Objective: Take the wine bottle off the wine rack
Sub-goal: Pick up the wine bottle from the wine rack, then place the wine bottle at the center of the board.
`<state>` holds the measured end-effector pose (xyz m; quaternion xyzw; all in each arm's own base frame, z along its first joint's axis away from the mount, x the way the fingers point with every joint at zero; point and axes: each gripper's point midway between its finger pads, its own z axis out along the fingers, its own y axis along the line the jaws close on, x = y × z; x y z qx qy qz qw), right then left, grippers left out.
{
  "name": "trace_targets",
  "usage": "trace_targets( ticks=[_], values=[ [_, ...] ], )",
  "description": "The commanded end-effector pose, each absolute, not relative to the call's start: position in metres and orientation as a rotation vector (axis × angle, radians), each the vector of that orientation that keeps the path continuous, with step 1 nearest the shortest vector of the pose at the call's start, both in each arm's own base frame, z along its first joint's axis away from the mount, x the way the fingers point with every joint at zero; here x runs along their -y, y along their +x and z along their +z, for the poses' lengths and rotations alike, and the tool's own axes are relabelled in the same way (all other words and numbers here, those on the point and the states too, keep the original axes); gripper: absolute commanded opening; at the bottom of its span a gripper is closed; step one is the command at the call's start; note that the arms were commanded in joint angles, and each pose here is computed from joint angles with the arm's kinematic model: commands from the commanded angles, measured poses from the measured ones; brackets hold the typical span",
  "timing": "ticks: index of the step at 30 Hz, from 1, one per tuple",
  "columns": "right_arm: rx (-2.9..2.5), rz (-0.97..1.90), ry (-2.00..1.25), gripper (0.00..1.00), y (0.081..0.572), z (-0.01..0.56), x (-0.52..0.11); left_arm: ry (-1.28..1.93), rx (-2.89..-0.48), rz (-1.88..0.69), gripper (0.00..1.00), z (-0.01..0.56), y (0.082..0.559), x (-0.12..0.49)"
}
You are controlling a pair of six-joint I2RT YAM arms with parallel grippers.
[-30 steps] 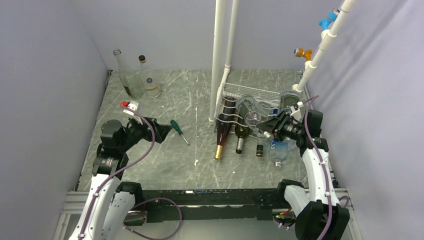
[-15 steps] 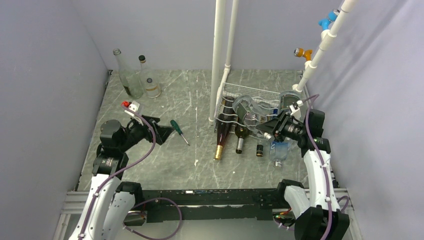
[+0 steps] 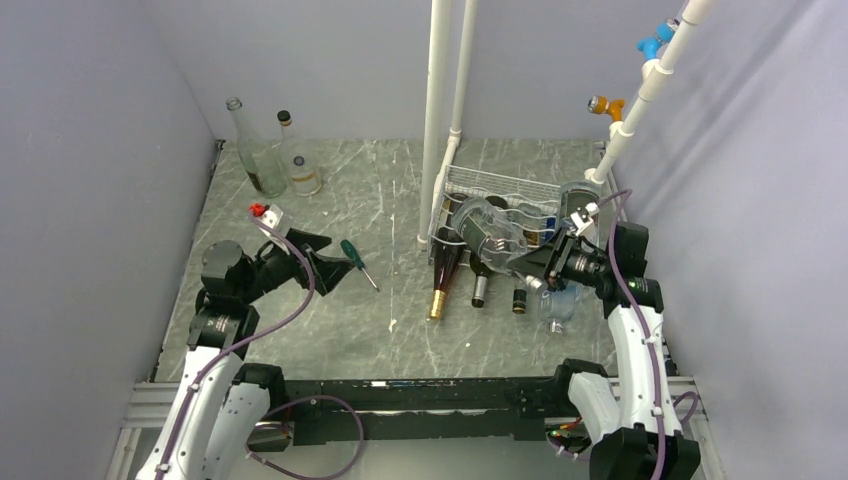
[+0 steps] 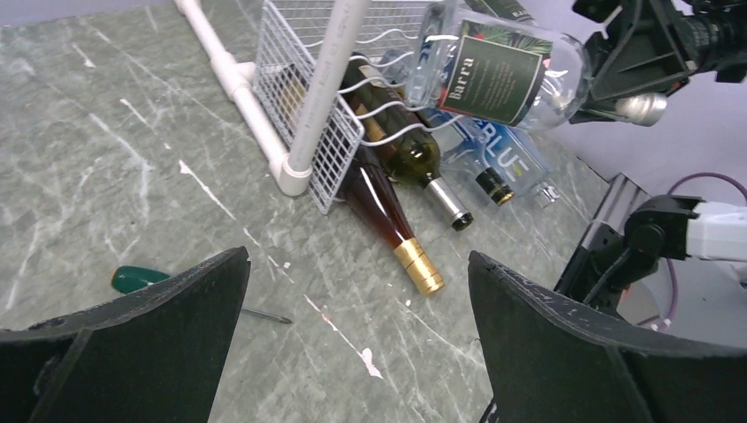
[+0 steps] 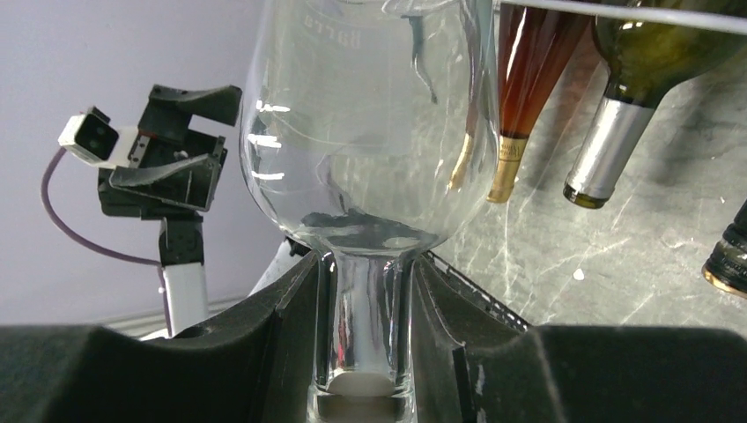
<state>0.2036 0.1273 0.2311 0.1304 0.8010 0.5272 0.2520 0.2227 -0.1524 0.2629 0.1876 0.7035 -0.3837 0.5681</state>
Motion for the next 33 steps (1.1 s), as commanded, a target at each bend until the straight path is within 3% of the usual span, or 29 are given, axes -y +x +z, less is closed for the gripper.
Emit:
trace_targets(
  ticks=[1, 11, 16, 24, 33],
  values=[
    [-2.025, 1.519, -0.037, 0.00, 0.186, 0.284, -0.144, 0.529, -1.578, -0.963, 1.00, 0.276, 0.215, 0.165],
    [-2.111, 1.574, -0.252, 0.00, 0.169, 0.276, -0.186, 0.681, -1.519, -1.006, 1.00, 0.276, 0.197, 0.191],
    [-2.139, 1.564, -0.339, 0.00, 0.172, 0.272, -0.195, 0.785, -1.377, -0.973, 1.00, 0.280, 0.181, 0.201],
    [-2.222, 1.574, -0.454, 0.00, 0.179, 0.264, -0.219, 0.955, -1.150, -0.835, 1.00, 0.293, 0.162, 0.216],
    [-2.287, 1.544, -0.530, 0.00, 0.183, 0.248, -0.239, 1.167, -1.144, -0.645, 0.98, 0.274, 0.159, 0.252]
  ],
)
